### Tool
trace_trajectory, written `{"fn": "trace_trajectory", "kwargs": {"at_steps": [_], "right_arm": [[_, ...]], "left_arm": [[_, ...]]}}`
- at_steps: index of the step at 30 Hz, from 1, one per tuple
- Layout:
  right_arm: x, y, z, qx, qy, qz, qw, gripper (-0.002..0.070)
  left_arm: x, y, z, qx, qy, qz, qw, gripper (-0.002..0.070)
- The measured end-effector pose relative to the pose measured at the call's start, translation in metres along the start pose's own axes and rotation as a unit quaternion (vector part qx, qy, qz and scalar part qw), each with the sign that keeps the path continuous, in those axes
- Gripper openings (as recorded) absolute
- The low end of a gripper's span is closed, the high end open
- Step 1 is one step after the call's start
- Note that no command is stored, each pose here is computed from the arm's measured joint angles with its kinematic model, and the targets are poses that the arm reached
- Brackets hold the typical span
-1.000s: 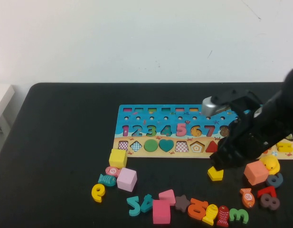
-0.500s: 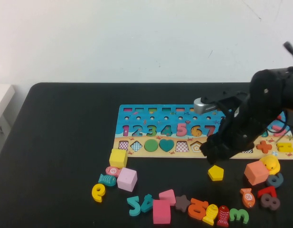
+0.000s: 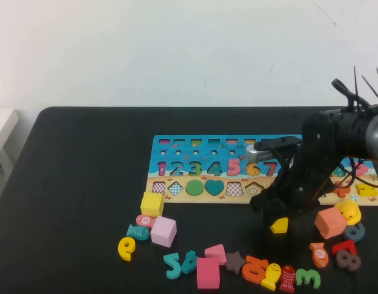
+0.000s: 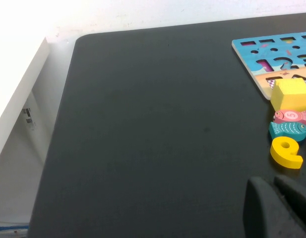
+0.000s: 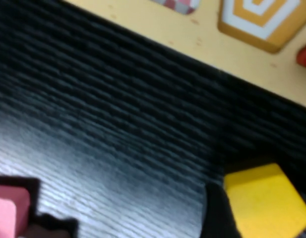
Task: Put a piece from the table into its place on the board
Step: Pick up the "Pentagon"
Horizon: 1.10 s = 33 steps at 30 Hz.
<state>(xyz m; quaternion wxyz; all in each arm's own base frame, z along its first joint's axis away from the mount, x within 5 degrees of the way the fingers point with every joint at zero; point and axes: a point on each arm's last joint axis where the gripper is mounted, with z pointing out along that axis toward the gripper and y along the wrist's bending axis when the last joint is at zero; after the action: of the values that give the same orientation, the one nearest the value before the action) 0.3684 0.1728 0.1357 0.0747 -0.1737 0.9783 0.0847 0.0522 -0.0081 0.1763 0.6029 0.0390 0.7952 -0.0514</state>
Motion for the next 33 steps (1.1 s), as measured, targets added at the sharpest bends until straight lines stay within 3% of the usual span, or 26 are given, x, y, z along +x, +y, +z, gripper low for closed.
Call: {"fn": "trace_trajectory", "kwargs": {"at_steps": [13,20,33], "right_arm": [[-0.001,-0.001,0.011,0.0,0.009,0.002,1.0,0.0425],[-0.003,0.0,0.01,0.001,0.012,-0.002,1.0,0.0373],[-0.039,0.008,-0.028,-0.005,-0.031,-0.06,0.998,0.037]], "left_arm": [[0.0,0.0,0.0,0.0,0.0,0.0,1.0,-0.0002],[0.0,0.0,0.0,0.0,0.0,0.0,1.0,-0.0002],[0.0,0.0,0.0,0.0,0.0,0.001,1.0,-0.0002]]}}
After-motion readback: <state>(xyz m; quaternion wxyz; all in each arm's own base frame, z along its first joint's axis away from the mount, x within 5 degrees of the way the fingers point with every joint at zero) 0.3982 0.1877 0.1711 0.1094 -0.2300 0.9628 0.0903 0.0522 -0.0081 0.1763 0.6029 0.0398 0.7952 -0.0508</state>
